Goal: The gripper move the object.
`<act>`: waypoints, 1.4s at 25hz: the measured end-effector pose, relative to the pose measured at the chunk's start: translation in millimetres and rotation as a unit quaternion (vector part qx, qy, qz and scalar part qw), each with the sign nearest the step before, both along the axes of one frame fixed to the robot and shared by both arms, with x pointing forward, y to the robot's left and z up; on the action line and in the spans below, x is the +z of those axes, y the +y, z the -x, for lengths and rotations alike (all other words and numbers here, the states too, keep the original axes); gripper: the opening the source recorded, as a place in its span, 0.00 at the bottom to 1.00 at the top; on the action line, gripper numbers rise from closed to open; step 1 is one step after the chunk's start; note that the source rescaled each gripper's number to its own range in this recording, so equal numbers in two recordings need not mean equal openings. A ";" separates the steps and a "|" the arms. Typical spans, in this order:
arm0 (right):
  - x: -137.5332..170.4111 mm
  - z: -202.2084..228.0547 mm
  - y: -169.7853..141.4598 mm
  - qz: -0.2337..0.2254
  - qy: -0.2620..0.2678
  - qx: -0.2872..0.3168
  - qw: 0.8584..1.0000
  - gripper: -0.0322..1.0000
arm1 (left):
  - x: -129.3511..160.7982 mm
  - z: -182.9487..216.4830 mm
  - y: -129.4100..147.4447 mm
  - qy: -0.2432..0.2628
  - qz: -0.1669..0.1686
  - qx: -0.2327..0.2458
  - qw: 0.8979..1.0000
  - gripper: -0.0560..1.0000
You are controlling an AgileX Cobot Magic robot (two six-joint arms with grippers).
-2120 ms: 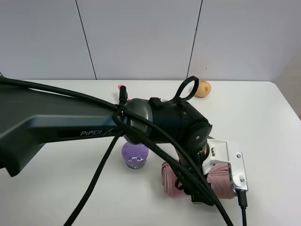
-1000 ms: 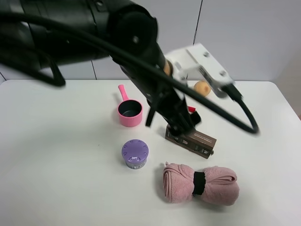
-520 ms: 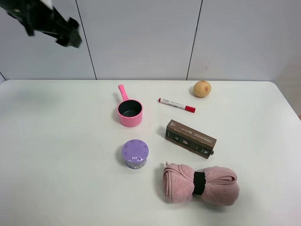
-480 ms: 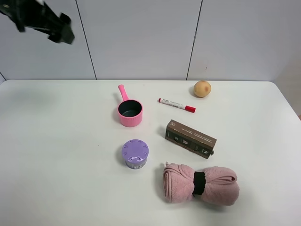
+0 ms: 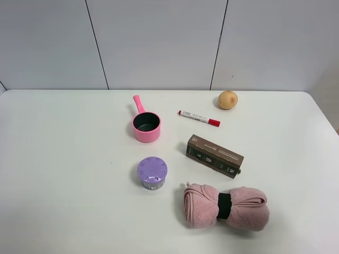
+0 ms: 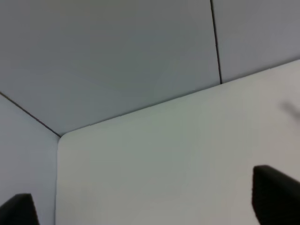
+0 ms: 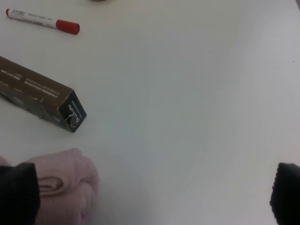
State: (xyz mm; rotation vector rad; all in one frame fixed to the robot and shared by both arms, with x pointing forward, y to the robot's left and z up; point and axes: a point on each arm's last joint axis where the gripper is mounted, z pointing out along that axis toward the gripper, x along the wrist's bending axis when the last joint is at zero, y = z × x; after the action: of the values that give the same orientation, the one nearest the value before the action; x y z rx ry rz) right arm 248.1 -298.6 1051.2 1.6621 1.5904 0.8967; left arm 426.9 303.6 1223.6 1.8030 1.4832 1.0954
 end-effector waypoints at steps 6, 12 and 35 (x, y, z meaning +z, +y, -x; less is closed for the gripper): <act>0.0 0.0 0.0 0.000 0.000 0.000 1.000 1.00 | -37.3 79.6 -1.4 -0.022 0.054 0.000 0.998 0.85; 0.0 0.0 0.0 0.000 0.000 0.000 1.000 1.00 | -80.2 147.6 0.4 -0.074 0.066 -0.006 0.995 0.85; 0.0 0.0 0.0 0.000 0.000 0.000 1.000 1.00 | -159.7 198.7 -1.8 -0.060 0.093 -0.018 0.994 0.85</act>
State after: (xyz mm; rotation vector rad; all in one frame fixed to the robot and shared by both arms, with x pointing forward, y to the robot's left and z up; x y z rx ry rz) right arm 248.1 -298.6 1051.2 1.6621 1.5904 0.8967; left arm 228.2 301.9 1063.9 1.6023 1.4273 0.9943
